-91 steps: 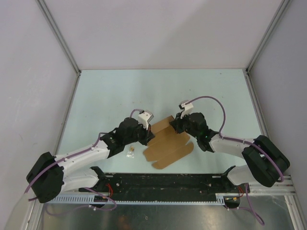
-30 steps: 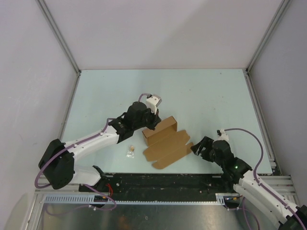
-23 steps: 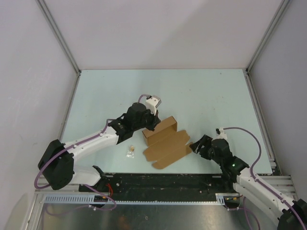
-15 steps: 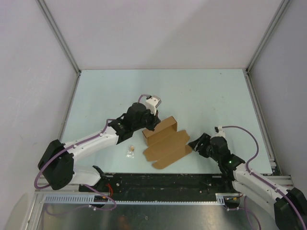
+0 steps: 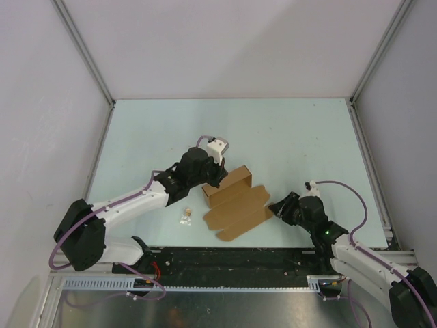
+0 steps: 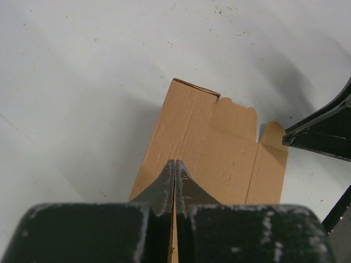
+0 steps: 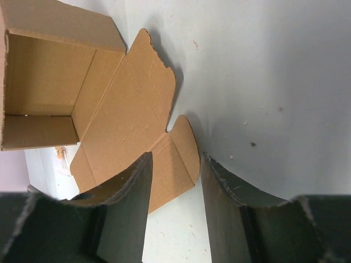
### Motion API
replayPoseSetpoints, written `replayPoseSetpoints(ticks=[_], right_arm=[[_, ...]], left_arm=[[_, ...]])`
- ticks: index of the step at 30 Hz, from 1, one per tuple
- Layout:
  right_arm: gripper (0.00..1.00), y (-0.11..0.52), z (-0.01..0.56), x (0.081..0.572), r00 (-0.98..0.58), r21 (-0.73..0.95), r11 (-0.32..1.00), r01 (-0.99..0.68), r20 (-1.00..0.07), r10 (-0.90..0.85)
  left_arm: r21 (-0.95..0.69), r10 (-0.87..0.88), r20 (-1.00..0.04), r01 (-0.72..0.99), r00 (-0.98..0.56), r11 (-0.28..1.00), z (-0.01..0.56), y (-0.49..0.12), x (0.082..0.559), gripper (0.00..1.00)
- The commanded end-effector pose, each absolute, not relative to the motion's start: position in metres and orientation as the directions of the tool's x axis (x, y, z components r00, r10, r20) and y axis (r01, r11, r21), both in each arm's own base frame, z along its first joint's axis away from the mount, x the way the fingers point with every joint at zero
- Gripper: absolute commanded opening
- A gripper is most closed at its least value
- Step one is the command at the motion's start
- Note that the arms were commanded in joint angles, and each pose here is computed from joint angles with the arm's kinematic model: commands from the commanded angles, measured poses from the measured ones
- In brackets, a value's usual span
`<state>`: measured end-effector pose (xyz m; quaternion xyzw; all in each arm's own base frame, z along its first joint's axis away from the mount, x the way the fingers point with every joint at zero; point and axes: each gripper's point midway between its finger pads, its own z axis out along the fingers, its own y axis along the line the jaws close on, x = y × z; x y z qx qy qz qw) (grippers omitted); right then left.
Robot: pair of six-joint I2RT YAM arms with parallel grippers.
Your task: Fold the paper box
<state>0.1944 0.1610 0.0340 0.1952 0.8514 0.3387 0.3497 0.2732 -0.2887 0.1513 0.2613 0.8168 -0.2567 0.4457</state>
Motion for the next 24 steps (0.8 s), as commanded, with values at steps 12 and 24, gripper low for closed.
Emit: replayPoseSetpoints(ticks=[12, 24], right_arm=[[0.36, 0.1604, 0.0238, 0.1937, -0.664, 0.723, 0.689, 0.046, -0.494, 0.562], [0.16, 0.1631, 0.0268, 0.1965, -0.668, 0.707, 0.706, 0.022, -0.516, 0.537]], left_arm=[[-0.188, 0.165, -0.889, 0.668, -0.427, 0.72, 0.1642, -0.2874, 0.2767, 0.0], [-0.192, 0.163, -0.888, 0.669, -0.43, 0.718, 0.1632, -0.2863, 0.2773, 0.0]])
